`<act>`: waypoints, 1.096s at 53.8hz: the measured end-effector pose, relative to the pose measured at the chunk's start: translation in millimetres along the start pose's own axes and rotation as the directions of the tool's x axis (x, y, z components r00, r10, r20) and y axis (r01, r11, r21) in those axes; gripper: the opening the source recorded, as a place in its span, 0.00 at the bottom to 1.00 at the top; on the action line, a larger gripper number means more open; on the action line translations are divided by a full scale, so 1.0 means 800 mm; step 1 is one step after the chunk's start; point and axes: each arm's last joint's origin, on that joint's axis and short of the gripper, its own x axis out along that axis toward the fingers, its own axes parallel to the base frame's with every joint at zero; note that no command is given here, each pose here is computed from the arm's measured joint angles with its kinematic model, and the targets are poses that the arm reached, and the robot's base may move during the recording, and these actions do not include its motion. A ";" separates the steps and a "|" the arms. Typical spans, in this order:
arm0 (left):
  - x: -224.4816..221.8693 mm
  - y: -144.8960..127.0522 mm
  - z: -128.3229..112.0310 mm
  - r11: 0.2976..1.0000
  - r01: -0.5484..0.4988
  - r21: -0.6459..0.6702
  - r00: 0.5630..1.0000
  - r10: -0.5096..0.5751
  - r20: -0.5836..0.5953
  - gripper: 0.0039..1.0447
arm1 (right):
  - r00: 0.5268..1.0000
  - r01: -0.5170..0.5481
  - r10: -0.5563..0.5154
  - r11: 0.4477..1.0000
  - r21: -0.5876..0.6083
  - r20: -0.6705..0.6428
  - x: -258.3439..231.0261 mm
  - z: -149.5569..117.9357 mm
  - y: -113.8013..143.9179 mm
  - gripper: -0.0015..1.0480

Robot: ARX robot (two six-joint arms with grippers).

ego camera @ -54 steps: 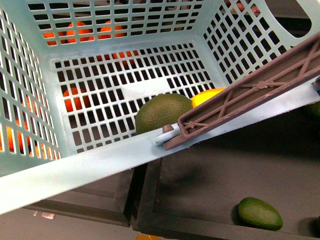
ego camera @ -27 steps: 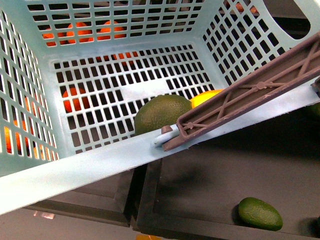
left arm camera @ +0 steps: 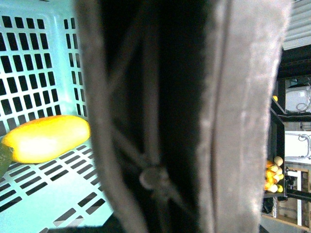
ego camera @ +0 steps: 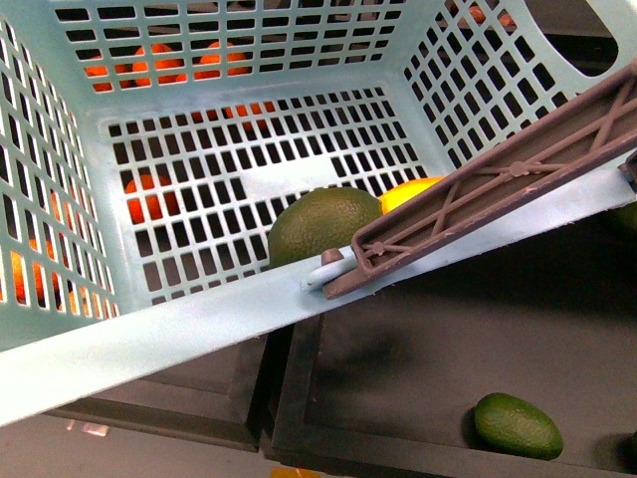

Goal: Pick mango and avocado into basket

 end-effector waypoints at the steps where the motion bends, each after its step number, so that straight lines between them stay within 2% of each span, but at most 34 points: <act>1: 0.000 0.000 0.000 1.000 0.000 0.000 1.000 0.000 0.000 0.13 | 1.000 0.000 0.000 1.000 0.000 0.000 0.000 0.000 0.000 0.92; 20: 0.001 -0.004 -0.006 1.000 0.023 -0.005 0.999 -0.023 -0.035 0.13 | 1.000 0.003 -0.003 1.000 0.000 0.001 0.000 0.000 0.000 0.92; 40: 0.000 0.000 -0.001 1.000 -0.005 -0.002 1.000 0.005 0.004 0.13 | 1.000 0.001 -0.001 1.000 0.000 -0.002 0.000 0.000 0.000 0.92; 59: 0.001 0.000 -0.001 1.000 0.006 -0.005 1.000 -0.006 -0.011 0.13 | 1.000 0.000 0.000 1.000 0.000 0.000 0.000 0.000 0.000 0.92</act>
